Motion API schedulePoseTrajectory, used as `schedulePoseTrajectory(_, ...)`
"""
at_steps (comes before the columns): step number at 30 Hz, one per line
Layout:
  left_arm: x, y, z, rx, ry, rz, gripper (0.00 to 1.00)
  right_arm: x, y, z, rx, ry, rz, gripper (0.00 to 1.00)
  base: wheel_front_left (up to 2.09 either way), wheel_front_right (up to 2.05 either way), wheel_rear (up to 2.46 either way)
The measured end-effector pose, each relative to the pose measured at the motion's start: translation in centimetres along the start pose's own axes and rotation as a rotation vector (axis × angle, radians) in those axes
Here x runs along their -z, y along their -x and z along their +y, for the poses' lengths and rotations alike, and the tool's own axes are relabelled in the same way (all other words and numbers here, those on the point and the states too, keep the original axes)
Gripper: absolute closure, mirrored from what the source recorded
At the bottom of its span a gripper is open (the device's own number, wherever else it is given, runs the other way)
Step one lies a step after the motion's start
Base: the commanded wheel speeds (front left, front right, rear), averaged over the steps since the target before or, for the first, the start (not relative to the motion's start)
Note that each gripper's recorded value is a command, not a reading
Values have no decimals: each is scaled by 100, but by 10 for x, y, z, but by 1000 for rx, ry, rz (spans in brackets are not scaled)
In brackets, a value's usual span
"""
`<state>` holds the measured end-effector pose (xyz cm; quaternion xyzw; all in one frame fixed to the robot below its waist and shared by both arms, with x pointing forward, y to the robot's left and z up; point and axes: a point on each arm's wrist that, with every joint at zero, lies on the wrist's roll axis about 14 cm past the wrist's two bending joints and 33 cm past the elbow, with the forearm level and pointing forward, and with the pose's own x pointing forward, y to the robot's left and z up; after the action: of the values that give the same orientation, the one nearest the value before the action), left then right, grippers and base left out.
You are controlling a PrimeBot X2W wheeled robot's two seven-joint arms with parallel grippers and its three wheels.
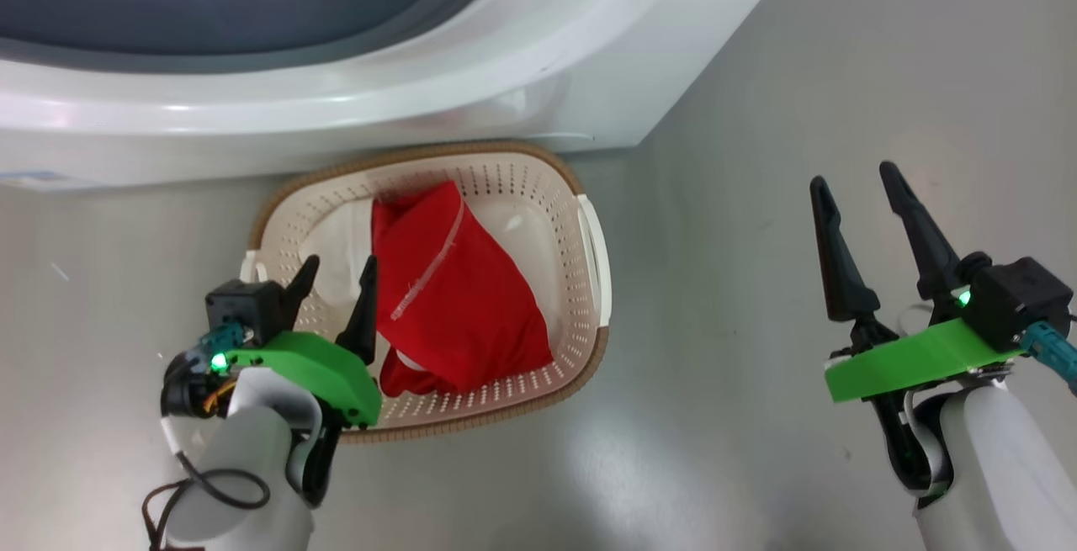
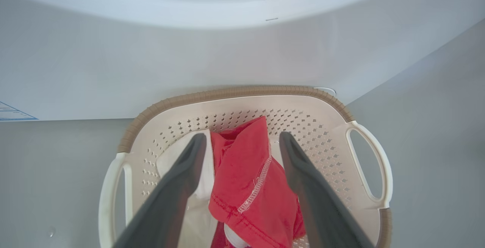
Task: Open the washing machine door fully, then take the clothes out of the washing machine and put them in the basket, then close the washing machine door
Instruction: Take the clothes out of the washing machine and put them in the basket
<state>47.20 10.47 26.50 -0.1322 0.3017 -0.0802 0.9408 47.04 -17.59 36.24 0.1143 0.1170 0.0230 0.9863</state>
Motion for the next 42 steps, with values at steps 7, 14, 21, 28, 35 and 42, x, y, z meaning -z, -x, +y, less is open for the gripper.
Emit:
schedulePoseTrajectory(7, -30, 28, 4, -24, -8, -101, 0, -14, 18, 8, -16, 4, -17, 0, 0, 0, 0)
schedulePoseTrajectory(14, -59, 61, 7, -45, -22, -210, 0, -25, 40, 16, -34, 6, -33, 0, 0, 0, 0)
schedulePoseTrajectory(21, -86, 97, 3, -45, -51, -329, 0, -39, 59, 21, -46, 12, -64, 0, 0, 0, 0)
schedulePoseTrajectory(28, -111, 138, 1, -53, -89, -456, 0, -44, 83, 23, -47, 14, -77, 0, 0, 0, 0)
schedulePoseTrajectory(35, -119, 176, 4, -72, -108, -538, 0, -46, 105, 18, -31, 15, -87, 0, 0, 0, 0)
schedulePoseTrajectory(42, -120, 207, 13, -108, -109, -591, 0, -46, 120, 15, -21, 16, -91, 0, 0, 0, 0)
